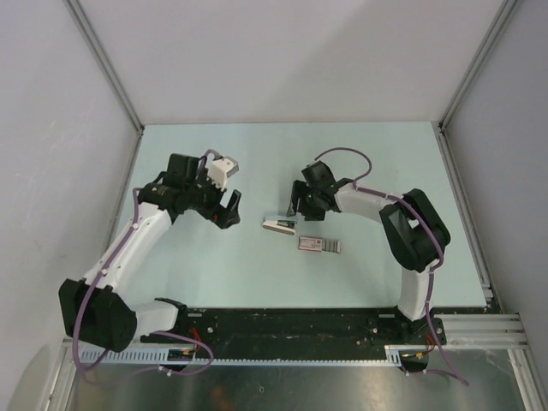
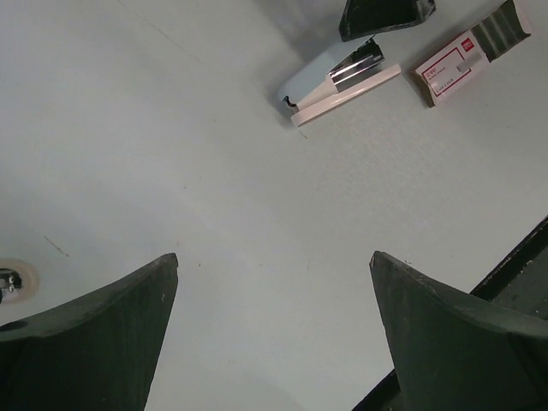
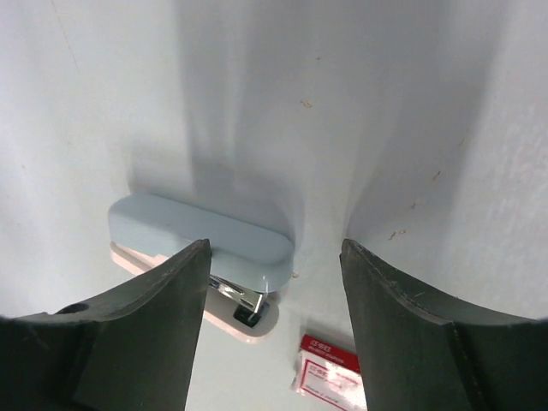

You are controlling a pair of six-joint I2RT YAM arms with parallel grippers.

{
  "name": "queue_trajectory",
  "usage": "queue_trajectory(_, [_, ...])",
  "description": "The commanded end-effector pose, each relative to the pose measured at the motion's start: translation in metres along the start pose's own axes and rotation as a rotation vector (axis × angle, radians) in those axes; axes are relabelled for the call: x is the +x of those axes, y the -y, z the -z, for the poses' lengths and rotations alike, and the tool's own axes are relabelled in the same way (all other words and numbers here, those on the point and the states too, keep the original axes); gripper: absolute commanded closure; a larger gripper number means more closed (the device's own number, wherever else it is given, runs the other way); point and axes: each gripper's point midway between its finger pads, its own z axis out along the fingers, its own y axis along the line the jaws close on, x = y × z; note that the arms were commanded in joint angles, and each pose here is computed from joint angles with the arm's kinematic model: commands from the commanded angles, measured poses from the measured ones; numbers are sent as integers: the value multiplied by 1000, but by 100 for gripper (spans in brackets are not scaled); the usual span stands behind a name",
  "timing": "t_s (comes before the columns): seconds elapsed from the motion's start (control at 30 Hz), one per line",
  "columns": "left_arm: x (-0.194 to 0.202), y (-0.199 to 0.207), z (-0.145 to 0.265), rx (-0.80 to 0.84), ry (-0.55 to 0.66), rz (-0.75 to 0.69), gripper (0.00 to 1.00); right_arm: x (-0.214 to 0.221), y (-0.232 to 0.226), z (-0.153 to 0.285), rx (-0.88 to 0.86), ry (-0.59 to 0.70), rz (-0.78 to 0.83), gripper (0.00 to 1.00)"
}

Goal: Unload the staples from the stapler

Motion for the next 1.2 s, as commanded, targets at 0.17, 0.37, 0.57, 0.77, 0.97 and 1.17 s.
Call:
queue_trajectory(0.17, [4,-2,-10,10,-22,-12,1,29,-9,4,-61,-21,232,36])
queue_trajectory(0.37, [-1,-3,3,-33,12,-23,1,56,-14,5,1,-30,293,41])
queue_trajectory(0.57, [-3,-3,15,-68,44,-28,1,85,-28,20,46,-31,289,44])
queue_trajectory(0.77, [3,-6,18,-102,39,-29,1,125,-54,30,28,-72,224,45])
queue_trajectory(0.97, [5,-8,25,-133,48,-38,1,141,-61,40,34,-86,183,35])
queue_trajectory(1.17, [8,-12,32,-170,54,-70,1,109,-67,63,-7,7,274,3])
